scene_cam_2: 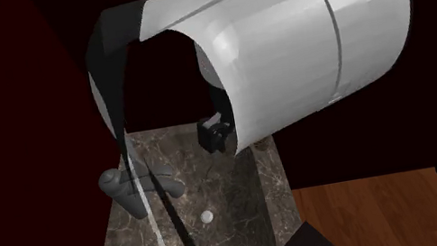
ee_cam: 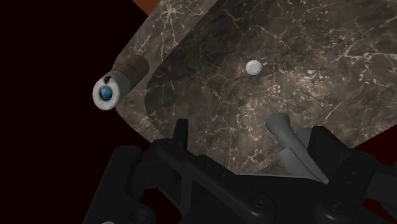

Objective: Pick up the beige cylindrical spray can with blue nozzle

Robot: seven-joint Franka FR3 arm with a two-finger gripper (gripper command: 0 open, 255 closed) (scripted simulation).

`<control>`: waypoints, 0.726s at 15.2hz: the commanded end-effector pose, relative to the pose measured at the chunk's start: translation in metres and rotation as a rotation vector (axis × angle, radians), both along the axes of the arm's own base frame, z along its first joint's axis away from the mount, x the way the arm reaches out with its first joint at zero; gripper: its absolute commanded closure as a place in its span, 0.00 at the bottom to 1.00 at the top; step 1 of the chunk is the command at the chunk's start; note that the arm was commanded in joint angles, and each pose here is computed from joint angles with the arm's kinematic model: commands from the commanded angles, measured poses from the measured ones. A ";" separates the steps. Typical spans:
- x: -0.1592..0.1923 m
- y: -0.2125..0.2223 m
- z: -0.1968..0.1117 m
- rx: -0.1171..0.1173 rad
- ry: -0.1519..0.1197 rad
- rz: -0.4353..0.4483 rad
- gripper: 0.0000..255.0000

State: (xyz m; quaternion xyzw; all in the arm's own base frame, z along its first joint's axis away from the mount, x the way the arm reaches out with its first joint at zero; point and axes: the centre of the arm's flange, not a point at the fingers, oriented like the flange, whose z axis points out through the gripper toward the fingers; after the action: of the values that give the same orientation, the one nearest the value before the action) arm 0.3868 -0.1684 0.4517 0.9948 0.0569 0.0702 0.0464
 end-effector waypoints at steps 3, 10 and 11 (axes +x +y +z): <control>0.015 -0.039 -0.034 0.009 -0.023 -0.010 0.00; 0.044 -0.104 -0.093 0.027 -0.060 -0.028 0.00; 0.048 -0.113 -0.102 0.030 -0.065 -0.031 0.00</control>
State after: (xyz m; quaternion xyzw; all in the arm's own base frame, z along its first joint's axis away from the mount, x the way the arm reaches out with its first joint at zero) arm 0.4328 -0.2737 0.3598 0.9936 0.0406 0.0995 0.0351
